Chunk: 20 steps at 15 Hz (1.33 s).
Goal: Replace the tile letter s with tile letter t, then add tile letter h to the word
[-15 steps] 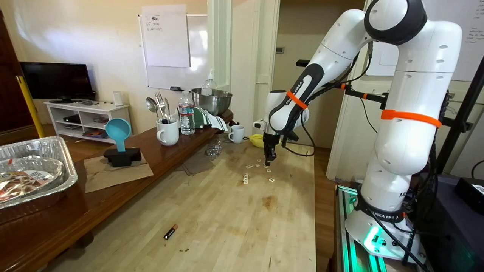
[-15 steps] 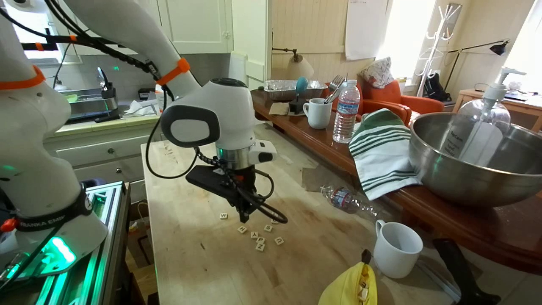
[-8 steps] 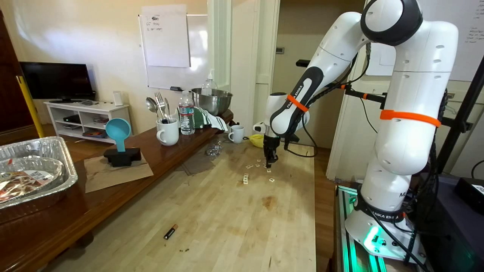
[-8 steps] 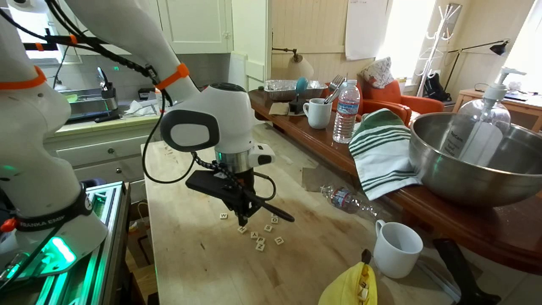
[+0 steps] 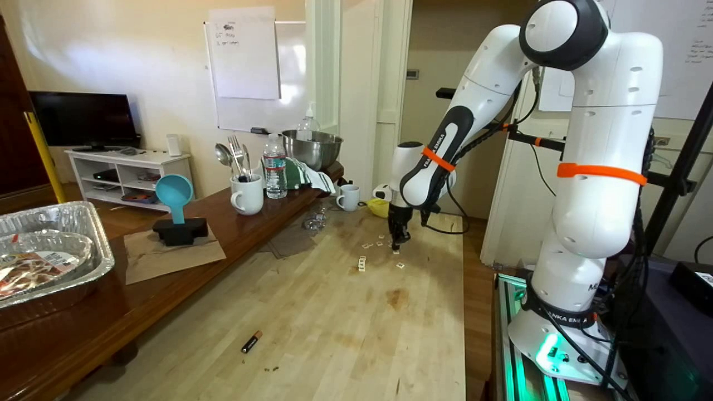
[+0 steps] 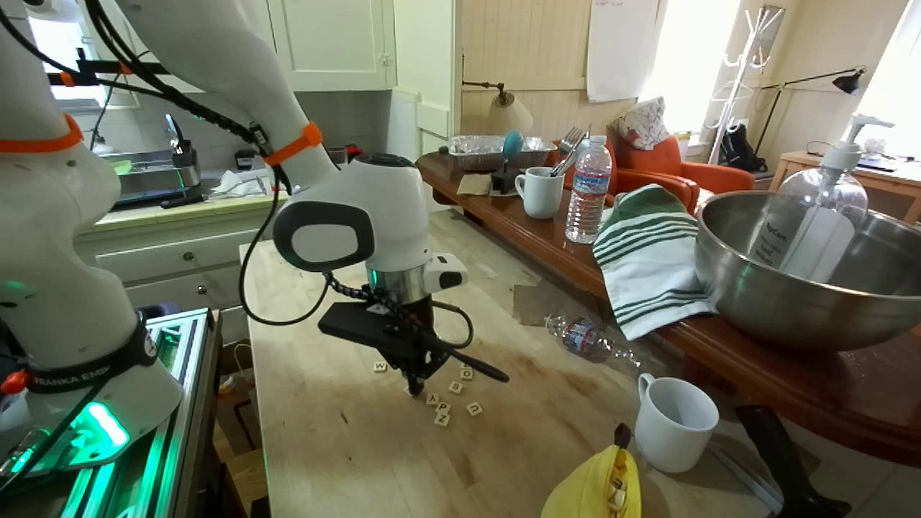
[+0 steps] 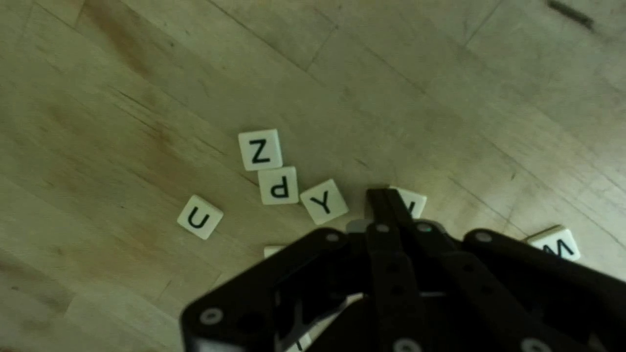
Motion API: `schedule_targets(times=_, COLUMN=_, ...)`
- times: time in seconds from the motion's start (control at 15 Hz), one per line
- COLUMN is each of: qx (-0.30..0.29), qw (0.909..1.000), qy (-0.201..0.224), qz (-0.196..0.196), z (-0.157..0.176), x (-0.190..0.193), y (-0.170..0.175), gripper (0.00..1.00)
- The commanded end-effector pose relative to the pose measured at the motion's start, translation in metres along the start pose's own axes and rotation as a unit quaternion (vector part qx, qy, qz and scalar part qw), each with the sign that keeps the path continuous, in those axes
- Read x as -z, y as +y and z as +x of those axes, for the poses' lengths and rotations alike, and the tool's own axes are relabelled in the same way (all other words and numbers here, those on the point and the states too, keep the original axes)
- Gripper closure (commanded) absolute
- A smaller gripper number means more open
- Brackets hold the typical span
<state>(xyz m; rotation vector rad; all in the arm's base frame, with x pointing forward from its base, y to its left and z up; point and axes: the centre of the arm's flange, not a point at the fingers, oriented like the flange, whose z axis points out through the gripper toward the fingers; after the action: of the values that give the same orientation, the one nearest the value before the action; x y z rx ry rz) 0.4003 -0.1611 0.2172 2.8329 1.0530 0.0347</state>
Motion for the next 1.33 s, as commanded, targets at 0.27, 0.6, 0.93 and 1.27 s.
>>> schedule_targets(times=0.27, qx=0.004, qw=1.0000, qy=-0.005, qz=-0.006, z=-0.002, x=-0.010, y=0.001, gripper=1.00)
schedule_targets(times=0.6, qx=-0.021, qw=0.9998, qy=0.000, qz=-0.004, z=0.004, x=-0.012, y=0.004, gripper=1.00)
schedule_targets(times=0.93, qx=-0.030, qw=0.9995, qy=0.000, qz=-0.006, z=0.015, x=-0.013, y=0.007, gripper=1.00)
schedule_targets(times=1.27, qx=-0.028, qw=0.9995, qy=-0.006, qz=-0.010, z=0.029, x=-0.018, y=0.011, gripper=1.00)
